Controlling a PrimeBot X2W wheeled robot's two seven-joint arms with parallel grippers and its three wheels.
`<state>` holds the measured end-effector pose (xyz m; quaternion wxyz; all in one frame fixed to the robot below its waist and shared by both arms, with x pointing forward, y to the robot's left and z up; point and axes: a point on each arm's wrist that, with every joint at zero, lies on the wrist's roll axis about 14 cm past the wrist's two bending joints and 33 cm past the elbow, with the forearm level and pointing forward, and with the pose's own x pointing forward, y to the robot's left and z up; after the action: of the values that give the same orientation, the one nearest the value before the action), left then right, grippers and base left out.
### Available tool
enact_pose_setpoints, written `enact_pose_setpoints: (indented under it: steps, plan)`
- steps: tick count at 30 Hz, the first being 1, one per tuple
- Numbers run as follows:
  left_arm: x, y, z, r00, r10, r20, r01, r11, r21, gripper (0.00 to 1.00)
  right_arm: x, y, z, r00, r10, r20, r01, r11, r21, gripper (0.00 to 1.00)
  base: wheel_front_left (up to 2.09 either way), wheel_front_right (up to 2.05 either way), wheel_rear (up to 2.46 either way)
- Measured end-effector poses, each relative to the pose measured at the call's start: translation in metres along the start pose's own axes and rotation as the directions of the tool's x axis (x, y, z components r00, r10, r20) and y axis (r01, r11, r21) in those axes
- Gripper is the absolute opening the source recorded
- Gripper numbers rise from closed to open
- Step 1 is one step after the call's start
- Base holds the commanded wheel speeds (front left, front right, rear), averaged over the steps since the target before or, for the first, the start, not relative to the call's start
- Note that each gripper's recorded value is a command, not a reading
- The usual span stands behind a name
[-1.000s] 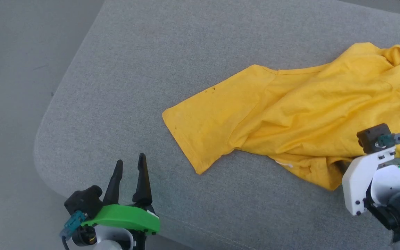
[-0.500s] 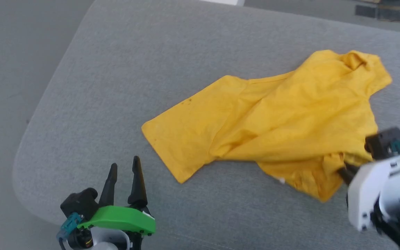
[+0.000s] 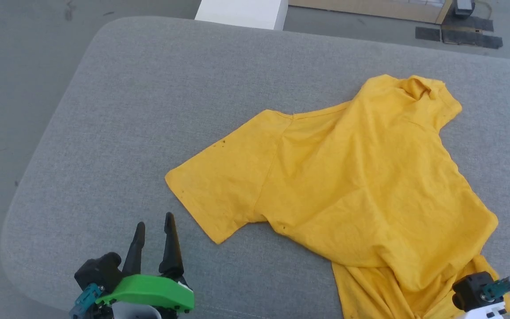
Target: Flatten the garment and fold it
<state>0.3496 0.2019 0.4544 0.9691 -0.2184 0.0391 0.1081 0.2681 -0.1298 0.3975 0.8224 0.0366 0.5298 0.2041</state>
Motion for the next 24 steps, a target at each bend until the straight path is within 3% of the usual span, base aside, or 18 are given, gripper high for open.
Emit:
enact_pose_setpoints:
  steps: [4, 6, 7, 10, 13, 16, 18, 24]
  plan:
    - [-0.002, 0.000, 0.002, 1.000, -0.002, 0.006, 0.002, 1.000, 0.004, 1.00, 0.003, -0.008, 0.014, 0.995, -0.041, 0.094, 0.043, 0.999, -0.018, 0.00, 0.00, 0.00, 0.00]
    - [-0.004, 0.000, 0.003, 1.000, -0.003, 0.011, 0.003, 1.000, 0.005, 1.00, 0.003, -0.014, 0.030, 0.983, -0.070, 0.169, 0.076, 0.997, -0.029, 0.38, 0.00, 0.00, 0.00]
    - [-0.005, 0.000, 0.004, 1.000, -0.004, 0.014, 0.004, 1.000, 0.005, 1.00, 0.003, -0.014, 0.036, 0.977, -0.076, 0.198, 0.084, 0.996, -0.034, 1.00, 0.00, 0.00, 0.00]
    - [-0.009, 0.001, 0.006, 1.000, -0.004, 0.021, 0.004, 1.000, 0.008, 1.00, 0.001, -0.010, 0.053, 0.958, -0.067, 0.278, 0.078, 0.997, -0.027, 1.00, 0.00, 0.00, 0.00]
    - [-0.013, 0.003, 0.008, 1.000, 0.001, 0.025, -0.001, 1.000, 0.009, 1.00, -0.013, -0.010, 0.085, 0.905, -0.073, 0.420, 0.082, 0.997, -0.005, 1.00, 0.00, 0.00, 0.00]
    - [-0.013, 0.001, 0.012, 0.999, -0.007, 0.040, 0.007, 1.000, 0.014, 1.00, -0.036, -0.014, 0.122, 0.807, -0.098, 0.582, 0.104, 0.994, 0.022, 1.00, 0.00, 0.00, 0.00]
    - [-0.011, -0.002, 0.016, 0.998, -0.017, 0.052, 0.016, 1.000, 0.018, 1.00, -0.055, -0.018, 0.141, 0.718, -0.125, 0.685, 0.125, 0.991, 0.050, 1.00, 0.00, 0.00, 0.00]
    - [-0.006, -0.011, 0.024, 0.996, -0.046, 0.077, 0.044, 0.999, 0.031, 1.00, -0.091, -0.040, 0.157, 0.502, -0.219, 0.837, 0.219, 0.968, 0.122, 1.00, 0.00, 0.00, 0.00]
